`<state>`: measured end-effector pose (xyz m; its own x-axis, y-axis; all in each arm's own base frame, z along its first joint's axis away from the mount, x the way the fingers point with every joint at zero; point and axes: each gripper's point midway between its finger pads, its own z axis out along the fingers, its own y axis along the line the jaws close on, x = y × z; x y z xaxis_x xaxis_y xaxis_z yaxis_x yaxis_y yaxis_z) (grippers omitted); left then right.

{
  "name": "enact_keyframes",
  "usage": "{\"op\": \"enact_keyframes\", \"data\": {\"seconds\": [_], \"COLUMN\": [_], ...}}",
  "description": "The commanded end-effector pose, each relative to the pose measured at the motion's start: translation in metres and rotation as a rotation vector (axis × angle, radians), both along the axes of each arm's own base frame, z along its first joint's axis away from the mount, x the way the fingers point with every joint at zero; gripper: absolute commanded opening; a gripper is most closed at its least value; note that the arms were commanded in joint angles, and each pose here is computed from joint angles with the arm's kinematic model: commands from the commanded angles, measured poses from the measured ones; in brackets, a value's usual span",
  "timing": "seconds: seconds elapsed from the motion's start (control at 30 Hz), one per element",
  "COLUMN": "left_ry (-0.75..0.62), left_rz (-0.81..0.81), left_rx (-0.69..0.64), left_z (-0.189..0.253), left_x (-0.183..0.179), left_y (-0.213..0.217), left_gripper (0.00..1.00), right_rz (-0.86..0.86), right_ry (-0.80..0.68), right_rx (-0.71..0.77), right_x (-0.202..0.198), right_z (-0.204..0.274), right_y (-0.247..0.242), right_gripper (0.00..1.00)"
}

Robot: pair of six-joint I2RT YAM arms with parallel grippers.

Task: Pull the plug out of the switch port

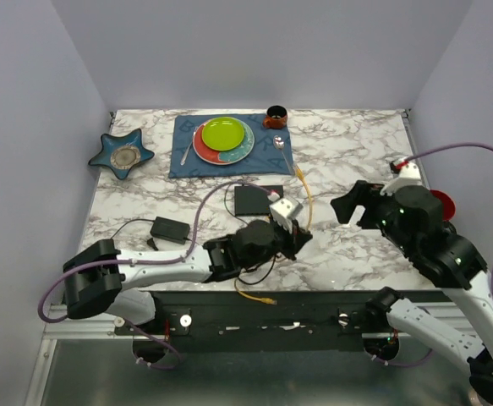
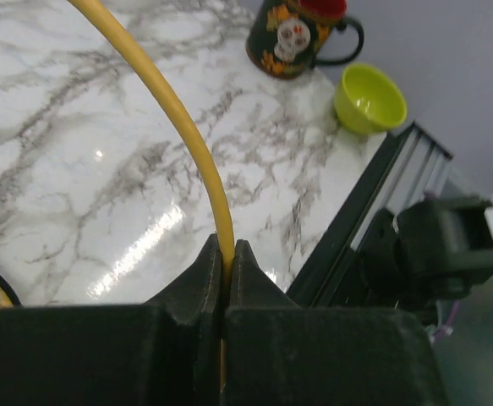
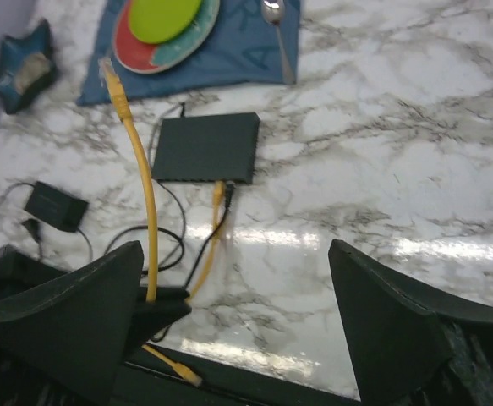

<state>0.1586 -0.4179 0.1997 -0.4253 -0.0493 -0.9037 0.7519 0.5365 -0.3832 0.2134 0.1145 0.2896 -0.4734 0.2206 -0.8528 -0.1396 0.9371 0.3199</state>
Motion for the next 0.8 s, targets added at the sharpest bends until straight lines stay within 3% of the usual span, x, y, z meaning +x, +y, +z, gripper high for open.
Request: {"op": "enact_keyframes", "data": {"seconds": [0.0,0.23,0.3,0.57,0.77], "left_ry": [0.176,0.384,0.415,0.537,0.553], "left_rz": [0.034,0.114,0.126,0.087,0.093], "left_rx": [-0.282,-0.606,-0.641,-0.586,-0.578], "left_z": [0.064,0.126,0.127,0.109,0.101], "left_x": [0.024,0.067,0.074,0.071,0.071], "left_y": [0.010,0.023,0.023,0.002,0.001], "left_gripper": [0.00,0.00,0.00,0.00,0.00], "right_rz": [0.130,0.334,0.373,0.481,0.504], "right_ry": [-0.096,-0.032,-0.054,-0.110,-0.102], "right_rx": [0.105,0.232,0.271,0.310,0.316], "right_x": [-0.006,-0.022,-0.025,-0.031,-0.029], "right_z": [0.010,-0.028,-0.025,-0.019,-0.026], "right_y": [0.024,0.067,0.074,0.090,0.097], "right_gripper": [0.98,0.96,0.96,0.94,0.92]}}
